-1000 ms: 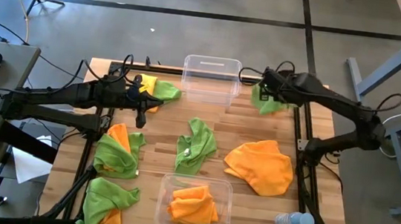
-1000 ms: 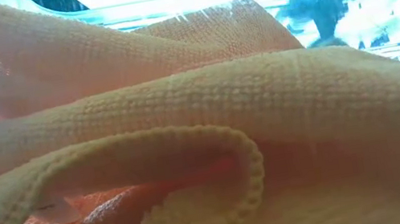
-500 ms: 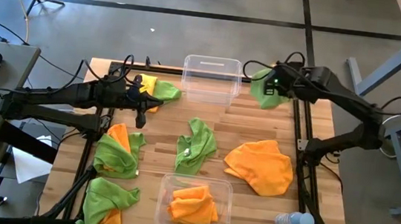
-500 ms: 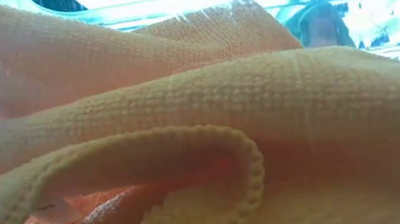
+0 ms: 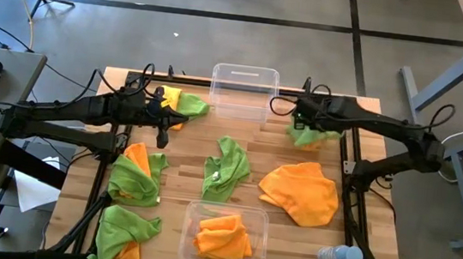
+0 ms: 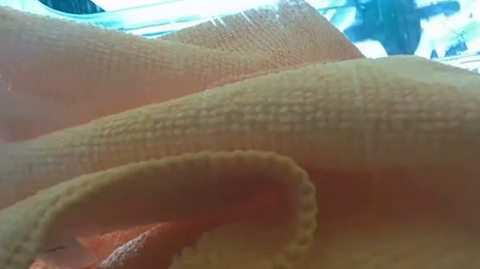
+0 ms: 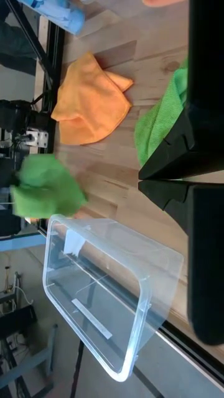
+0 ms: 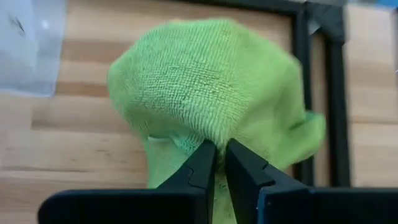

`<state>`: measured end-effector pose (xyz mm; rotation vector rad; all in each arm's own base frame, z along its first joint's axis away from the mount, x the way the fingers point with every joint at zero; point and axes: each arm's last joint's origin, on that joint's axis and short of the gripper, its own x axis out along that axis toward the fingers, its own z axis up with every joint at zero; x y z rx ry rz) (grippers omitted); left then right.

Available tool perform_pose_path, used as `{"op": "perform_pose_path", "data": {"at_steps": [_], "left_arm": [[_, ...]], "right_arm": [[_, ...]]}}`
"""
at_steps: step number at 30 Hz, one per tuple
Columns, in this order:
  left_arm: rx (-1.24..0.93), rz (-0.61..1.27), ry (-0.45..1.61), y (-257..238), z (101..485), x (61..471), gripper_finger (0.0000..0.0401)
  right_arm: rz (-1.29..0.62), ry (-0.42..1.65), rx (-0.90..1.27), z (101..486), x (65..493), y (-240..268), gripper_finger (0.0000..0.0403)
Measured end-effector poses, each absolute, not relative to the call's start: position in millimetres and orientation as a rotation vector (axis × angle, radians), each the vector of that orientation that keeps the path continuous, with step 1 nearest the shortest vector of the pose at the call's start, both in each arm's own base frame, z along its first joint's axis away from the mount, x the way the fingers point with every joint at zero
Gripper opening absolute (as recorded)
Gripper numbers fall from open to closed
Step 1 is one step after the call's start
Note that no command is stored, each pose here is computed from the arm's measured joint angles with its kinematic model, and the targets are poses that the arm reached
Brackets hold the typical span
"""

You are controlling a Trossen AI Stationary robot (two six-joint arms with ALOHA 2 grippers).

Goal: Sort microfiber towel by color & place in baskets
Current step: Put the green towel into the top transparent bin

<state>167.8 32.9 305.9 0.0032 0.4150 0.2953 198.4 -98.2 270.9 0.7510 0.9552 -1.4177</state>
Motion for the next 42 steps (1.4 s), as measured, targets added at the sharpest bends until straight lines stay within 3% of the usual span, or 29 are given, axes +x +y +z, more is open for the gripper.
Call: {"op": "perform_pose_path", "data": {"at_steps": [7, 14, 20, 30, 42], "left_arm": [[0.003, 0.295, 0.415, 33, 306, 168, 0.0], [-0.023, 0.3, 0.411, 33, 306, 168, 0.0], [-0.023, 0.3, 0.41, 33, 306, 168, 0.0], [-0.006, 0.297, 0.413, 33, 306, 168, 0.0], [-0.005, 0.296, 0.412, 33, 306, 168, 0.0]], "right_arm": [[-1.387, 1.002, 0.852, 226, 192, -101, 0.0051], [-1.349, 1.073, 0.84, 218, 188, -99, 0.0052], [-1.321, 1.044, 0.781, 233, 194, -103, 0.001], [-1.328, 0.906, 0.606, 318, 203, -110, 0.0002], [-1.208, 0.332, 0.338, 470, 205, -89, 0.0001]]}}
